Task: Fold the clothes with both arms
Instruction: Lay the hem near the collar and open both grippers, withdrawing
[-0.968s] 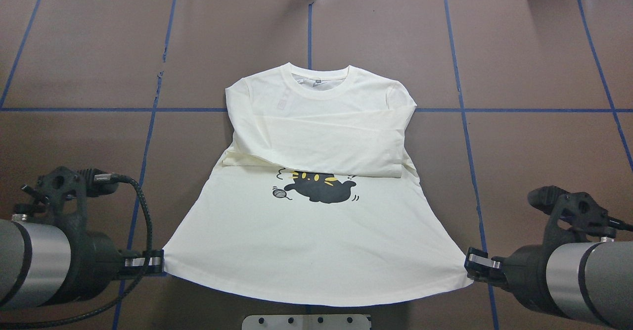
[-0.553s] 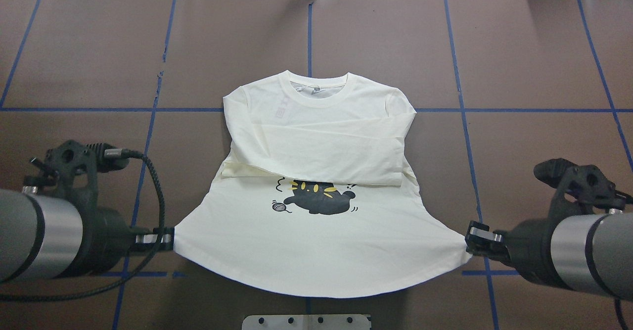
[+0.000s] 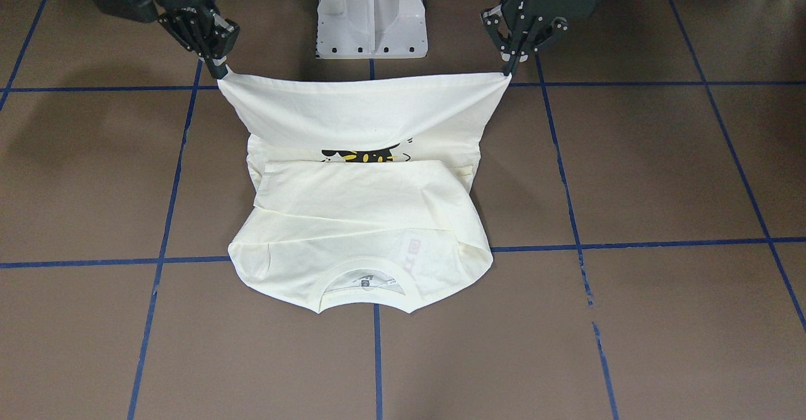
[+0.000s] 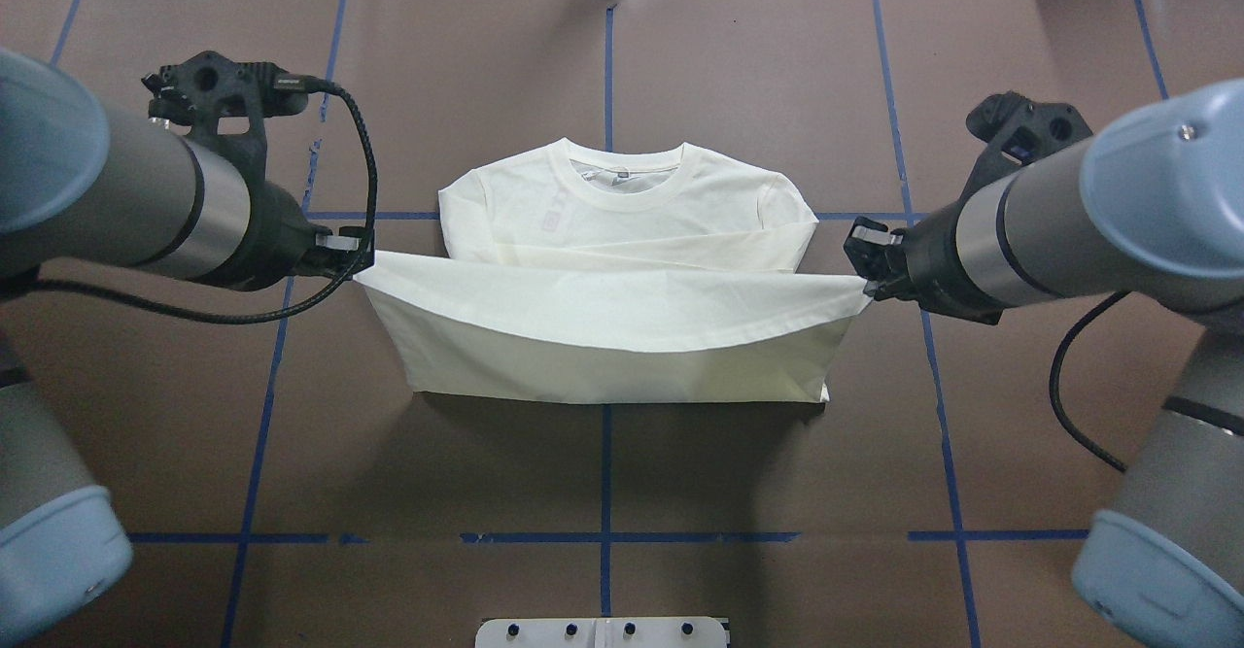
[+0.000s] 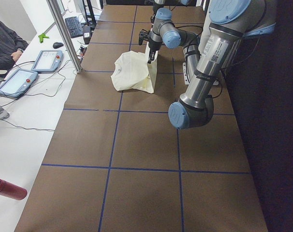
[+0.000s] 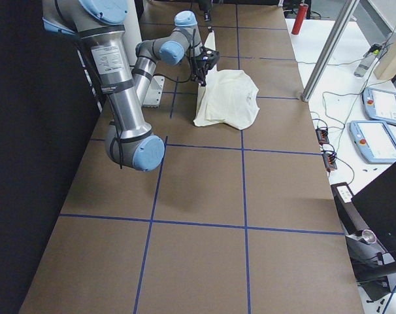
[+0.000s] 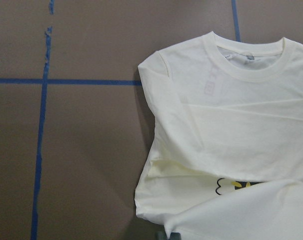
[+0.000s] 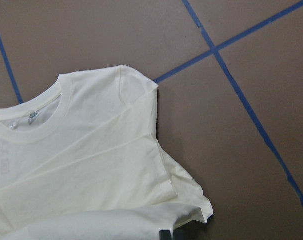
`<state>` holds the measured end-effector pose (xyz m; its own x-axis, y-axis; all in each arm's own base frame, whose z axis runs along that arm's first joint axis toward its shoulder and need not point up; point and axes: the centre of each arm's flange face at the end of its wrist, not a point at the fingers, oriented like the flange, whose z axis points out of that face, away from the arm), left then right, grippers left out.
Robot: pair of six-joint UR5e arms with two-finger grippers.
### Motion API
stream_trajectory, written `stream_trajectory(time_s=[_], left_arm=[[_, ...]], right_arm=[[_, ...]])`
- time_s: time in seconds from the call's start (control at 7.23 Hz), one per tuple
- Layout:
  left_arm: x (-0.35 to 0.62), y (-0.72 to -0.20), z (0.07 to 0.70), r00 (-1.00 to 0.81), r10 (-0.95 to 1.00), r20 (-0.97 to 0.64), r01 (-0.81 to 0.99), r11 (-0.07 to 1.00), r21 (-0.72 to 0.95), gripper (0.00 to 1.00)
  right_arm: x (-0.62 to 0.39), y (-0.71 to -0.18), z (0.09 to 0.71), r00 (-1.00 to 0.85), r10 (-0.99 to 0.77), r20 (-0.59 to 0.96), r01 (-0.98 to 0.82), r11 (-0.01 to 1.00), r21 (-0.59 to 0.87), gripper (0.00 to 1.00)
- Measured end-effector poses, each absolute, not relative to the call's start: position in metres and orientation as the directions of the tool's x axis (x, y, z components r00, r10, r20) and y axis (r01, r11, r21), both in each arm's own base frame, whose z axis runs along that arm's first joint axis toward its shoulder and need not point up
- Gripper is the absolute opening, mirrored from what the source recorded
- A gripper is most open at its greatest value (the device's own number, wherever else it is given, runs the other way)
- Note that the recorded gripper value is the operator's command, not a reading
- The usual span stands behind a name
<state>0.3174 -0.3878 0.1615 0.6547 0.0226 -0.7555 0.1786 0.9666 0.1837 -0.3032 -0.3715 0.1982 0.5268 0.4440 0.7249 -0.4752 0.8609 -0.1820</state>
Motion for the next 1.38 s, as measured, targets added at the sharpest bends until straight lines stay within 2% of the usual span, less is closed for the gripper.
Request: stream_trajectory(time_s=[0.41, 0.83, 1.11, 1.38], left_arm=[[0.372, -0.458, 0.171, 0.686, 0.011, -0.727, 0.186, 0.964, 0.189, 0.0], [0.428, -0.527, 0.22, 0.709, 0.019, -0.705, 0.206, 0.951, 0.233, 0.0], [0.46, -0.561, 0.264, 0.719, 0.019, -0.695, 0.216, 0.944, 0.25, 0.0], [0.477, -0.579, 0.284, 0.728, 0.018, -0.686, 0.223, 0.939, 0.261, 0.0]], right_arm=[[-0.33, -0.45, 0.219, 0.592, 0.45, 0.668, -0.5, 0.856, -0.133, 0.0], [-0.379, -0.515, 0.275, 0.604, 0.444, 0.662, -0.507, 0.855, -0.112, 0.0], [-0.411, -0.549, 0.324, 0.606, 0.443, 0.661, -0.52, 0.849, -0.093, 0.0], [-0.435, -0.57, 0.346, 0.611, 0.441, 0.657, -0.531, 0.844, -0.074, 0.0]])
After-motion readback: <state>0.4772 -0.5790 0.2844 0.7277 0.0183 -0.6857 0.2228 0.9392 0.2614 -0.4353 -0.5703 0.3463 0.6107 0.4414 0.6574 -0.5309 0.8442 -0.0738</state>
